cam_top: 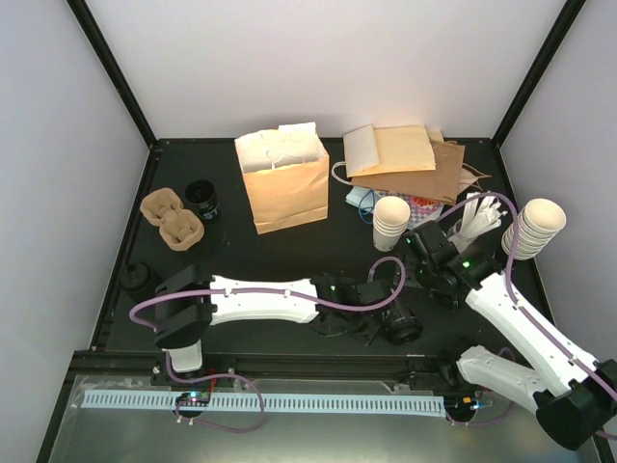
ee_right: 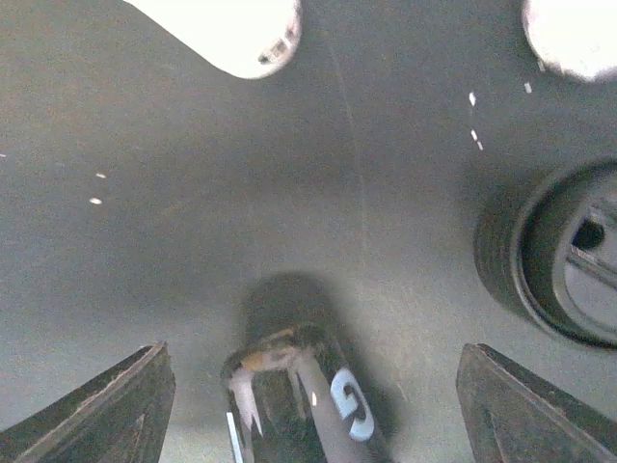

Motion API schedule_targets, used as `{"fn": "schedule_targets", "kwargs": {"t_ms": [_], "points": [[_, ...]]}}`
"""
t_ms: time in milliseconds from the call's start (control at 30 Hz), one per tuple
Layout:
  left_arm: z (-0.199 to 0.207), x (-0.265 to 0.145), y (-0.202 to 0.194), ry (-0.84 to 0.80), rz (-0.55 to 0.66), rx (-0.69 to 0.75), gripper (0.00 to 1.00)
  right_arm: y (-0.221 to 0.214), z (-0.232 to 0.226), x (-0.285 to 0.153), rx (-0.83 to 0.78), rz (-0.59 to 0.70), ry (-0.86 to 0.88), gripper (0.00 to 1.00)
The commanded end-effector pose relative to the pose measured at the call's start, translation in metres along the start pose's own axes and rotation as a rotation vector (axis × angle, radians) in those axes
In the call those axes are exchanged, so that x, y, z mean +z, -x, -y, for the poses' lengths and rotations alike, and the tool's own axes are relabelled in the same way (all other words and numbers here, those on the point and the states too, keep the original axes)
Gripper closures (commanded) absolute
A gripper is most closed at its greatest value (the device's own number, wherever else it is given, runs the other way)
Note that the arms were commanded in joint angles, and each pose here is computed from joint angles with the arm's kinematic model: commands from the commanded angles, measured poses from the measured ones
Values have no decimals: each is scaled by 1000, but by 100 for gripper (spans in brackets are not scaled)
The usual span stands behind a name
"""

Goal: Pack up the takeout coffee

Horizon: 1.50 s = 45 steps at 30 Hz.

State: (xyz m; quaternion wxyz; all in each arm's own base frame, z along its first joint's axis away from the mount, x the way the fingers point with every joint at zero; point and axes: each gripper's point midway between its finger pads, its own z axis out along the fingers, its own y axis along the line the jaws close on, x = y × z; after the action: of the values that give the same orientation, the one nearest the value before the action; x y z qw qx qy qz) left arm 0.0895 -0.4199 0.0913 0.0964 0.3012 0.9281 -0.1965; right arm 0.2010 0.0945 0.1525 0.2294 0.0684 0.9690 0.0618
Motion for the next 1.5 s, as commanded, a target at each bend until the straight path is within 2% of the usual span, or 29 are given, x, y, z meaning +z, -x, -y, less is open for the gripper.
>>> {"fn": "schedule_targets", "kwargs": {"t_ms": [0,100,267,367,500,667,800,900,1000,1300,1367,1467], "points": [[12,-24,22,-120,128,61,83,-29,20,12,45,-143,-116,19],[15,-32,29,-175,194,99,77,-48,18,23,50,-222,-93,20],[22,-33,30,-230,240,166,64,-73,-1,30,36,-288,68,17],[20,-31,31,-234,263,174,59,-86,3,36,27,-323,71,17],[12,-30,32,-242,269,161,57,-102,8,46,12,-378,57,17],[8,-35,32,-257,280,172,53,-104,5,50,4,-387,76,18],[14,-38,26,-298,270,217,42,-108,1,53,-3,-421,89,20],[20,-38,21,-338,268,257,26,-111,-3,56,6,-444,100,21],[23,-38,19,-352,278,290,17,-111,-9,58,16,-459,119,22],[18,-21,14,-293,302,403,8,-105,-23,57,39,-477,162,22],[22,-18,15,-293,310,443,3,-105,-24,58,38,-481,162,21],[29,-16,15,-282,319,496,3,-105,-27,59,39,-489,167,22]]}}
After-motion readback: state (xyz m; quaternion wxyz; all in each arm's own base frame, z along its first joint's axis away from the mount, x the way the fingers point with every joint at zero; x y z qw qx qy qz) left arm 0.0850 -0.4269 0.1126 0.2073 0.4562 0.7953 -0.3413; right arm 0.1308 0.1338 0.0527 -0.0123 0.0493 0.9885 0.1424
